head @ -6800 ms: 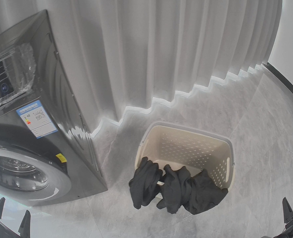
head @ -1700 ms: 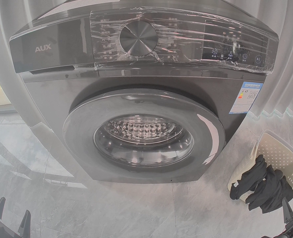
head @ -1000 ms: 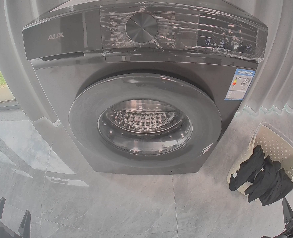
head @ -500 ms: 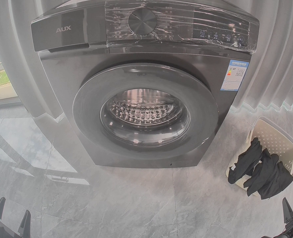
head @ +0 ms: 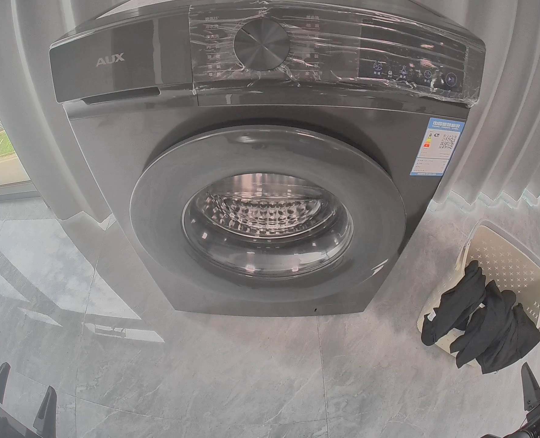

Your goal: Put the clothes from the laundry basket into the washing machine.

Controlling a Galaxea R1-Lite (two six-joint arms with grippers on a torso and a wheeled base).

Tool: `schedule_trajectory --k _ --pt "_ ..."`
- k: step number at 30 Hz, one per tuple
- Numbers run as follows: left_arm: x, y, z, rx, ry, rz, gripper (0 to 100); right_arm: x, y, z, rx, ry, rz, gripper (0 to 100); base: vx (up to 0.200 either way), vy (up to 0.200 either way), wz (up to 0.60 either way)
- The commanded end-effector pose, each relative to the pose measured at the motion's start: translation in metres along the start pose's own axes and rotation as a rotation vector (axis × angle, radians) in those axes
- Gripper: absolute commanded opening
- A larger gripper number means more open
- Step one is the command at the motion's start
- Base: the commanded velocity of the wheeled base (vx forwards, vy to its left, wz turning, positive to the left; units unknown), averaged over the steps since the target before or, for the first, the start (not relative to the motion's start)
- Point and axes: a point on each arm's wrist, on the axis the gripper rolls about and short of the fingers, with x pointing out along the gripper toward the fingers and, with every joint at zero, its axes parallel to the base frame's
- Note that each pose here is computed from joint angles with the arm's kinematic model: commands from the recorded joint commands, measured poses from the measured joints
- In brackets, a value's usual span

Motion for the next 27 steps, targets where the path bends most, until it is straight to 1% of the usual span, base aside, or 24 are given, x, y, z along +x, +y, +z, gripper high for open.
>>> schedule_trajectory --k 1,2,3,4,5,6,7,8,9,10,11,13,15,16,18,19,20,21,23,24,25,27 --pt "0.0 0.0 -0.005 0.001 0.0 0.001 100 -0.006 0.0 0.022 -0.001 -0.1 0.03 100 0.0 0.0 0.0" --pt "0.0 0.0 -0.005 0.001 0.0 0.001 100 -0.011 0.001 0.05 -0.001 -0.156 0.054 100 0.0 0.0 0.0" --pt "0.0 0.0 -0.005 0.001 0.0 0.001 100 -0.011 0.001 0.05 -0.001 -0.156 0.054 100 0.0 0.0 0.0" --pt "0.0 0.0 -0.005 0.001 0.0 0.001 100 -0.005 0.001 0.084 -0.004 -0.143 0.103 100 0.0 0.0 0.0" --pt "0.0 0.0 -0.005 0.001 0.0 0.001 100 -0.005 0.001 0.084 -0.004 -0.143 0.103 100 0.0 0.0 0.0" --pt "0.0 0.0 -0.005 0.001 0.0 0.001 100 0.004 0.002 0.094 -0.002 -0.102 0.151 100 0.0 0.0 0.0" --pt "0.0 0.0 -0.005 0.001 0.0 0.001 100 0.02 0.003 0.102 0.007 -0.021 0.255 100 0.0 0.0 0.0" --pt "0.0 0.0 -0.005 0.001 0.0 0.001 100 0.032 0.005 0.105 0.016 0.033 0.302 100 0.0 0.0 0.0" --pt "0.0 0.0 -0.005 0.001 0.0 0.001 100 0.048 0.006 0.108 0.027 0.098 0.348 100 0.0 0.0 0.0" --pt "0.0 0.0 -0.005 0.001 0.0 0.001 100 0.062 0.007 0.109 0.039 0.158 0.379 100 0.0 0.0 0.0" --pt "0.0 0.0 -0.005 0.001 0.0 0.001 100 0.075 0.008 0.11 0.048 0.202 0.394 100 0.0 0.0 0.0" --pt "0.0 0.0 -0.005 0.001 0.0 0.001 100 0.098 0.01 0.111 0.055 0.259 0.418 100 0.0 0.0 0.0" --pt "0.0 0.0 -0.005 0.0 0.0 0.001 100 0.124 0.014 0.111 0.052 0.302 0.453 100 0.0 0.0 0.0" --pt "0.0 0.0 -0.005 0.0 0.0 0.001 100 0.138 0.018 0.111 0.053 0.314 0.475 100 0.0 0.0 0.0" --pt "0.0 0.0 -0.005 0.0 0.0 0.001 100 0.162 0.025 0.109 0.051 0.309 0.51 100 0.0 0.0 0.0" --pt "0.0 0.0 -0.005 0.0 0.0 0.001 100 0.172 0.028 0.107 0.052 0.304 0.514 100 0.0 0.0 0.0" --pt "0.0 0.0 -0.005 0.0 0.0 0.001 100 0.175 0.029 0.107 0.051 0.304 0.514 100 0.0 0.0 0.0" --pt "0.0 0.0 -0.005 0.0 0.0 0.001 100 0.19 0.032 0.103 0.053 0.31 0.507 100 0.0 0.0 0.0" --pt "0.0 0.0 -0.005 0.0 0.0 0.001 100 0.207 0.039 0.099 0.051 0.327 0.517 100 0.0 0.0 0.0" --pt "0.0 0.0 -0.005 0.0 0.0 0.001 100 0.209 0.041 0.098 0.05 0.333 0.519 100 0.0 0.0 0.0" --pt "0.0 0.0 -0.005 0.0 -0.002 0.001 100 0.22 0.046 0.099 0.048 0.342 0.518 100 0.0 0.0 0.0" --pt "0.0 0.0 -0.005 0.0 0.0 0.001 100 0.231 0.05 0.1 0.065 0.355 0.51 100 0.0 0.0 0.0"
